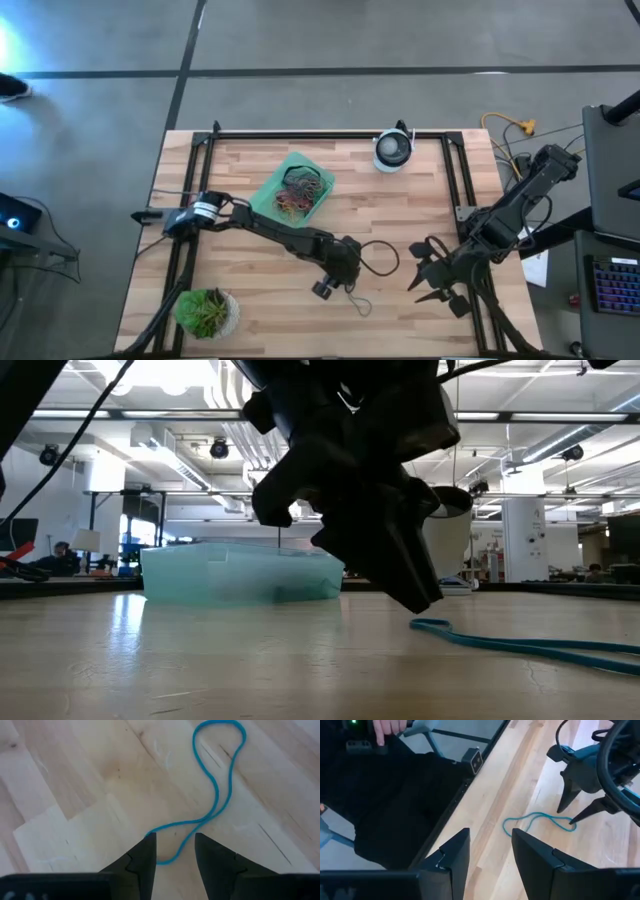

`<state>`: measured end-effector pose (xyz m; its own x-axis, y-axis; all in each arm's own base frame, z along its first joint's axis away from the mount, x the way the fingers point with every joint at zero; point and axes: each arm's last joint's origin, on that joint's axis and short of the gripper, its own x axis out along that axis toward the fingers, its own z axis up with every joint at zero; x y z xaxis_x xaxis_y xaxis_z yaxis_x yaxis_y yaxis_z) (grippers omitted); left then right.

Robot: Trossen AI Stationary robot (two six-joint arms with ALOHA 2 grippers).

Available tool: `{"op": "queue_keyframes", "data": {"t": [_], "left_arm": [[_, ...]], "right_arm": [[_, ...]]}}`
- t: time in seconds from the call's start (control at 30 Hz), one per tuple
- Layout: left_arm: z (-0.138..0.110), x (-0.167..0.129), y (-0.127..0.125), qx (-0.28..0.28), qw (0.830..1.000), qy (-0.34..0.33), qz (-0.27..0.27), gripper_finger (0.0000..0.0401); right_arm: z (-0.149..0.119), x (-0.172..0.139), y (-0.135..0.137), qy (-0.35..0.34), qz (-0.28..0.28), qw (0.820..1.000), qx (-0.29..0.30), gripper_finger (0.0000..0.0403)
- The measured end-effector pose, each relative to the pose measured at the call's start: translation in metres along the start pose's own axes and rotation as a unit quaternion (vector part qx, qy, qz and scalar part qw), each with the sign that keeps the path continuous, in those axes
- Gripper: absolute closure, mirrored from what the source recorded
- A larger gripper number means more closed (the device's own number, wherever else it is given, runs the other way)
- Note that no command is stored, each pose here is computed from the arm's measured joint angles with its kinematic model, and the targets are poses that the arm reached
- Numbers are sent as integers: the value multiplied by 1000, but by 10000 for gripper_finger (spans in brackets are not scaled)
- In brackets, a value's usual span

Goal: Pick and place rubber bands into bin
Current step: Put the blue rubber band into the green bin

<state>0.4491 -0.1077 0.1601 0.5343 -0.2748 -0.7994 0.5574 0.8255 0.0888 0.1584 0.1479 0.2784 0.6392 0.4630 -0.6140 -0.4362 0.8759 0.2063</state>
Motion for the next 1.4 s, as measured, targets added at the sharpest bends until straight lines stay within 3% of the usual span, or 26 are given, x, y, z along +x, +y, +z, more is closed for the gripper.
{"op": "queue_keyframes", "data": {"t": [0.7,1.07,1.4], "left_arm": [[-15,16,7,-31,999,16,-32,283],[-23,15,4,-76,994,62,-39,320],[-27,14,3,-79,993,87,-26,326]], "right_arm": [[-1,4,1,-2,-9,1000,-7,268],[-1,4,1,0,-10,1000,-7,271],[-5,6,0,5,-11,1000,-8,272]]}}
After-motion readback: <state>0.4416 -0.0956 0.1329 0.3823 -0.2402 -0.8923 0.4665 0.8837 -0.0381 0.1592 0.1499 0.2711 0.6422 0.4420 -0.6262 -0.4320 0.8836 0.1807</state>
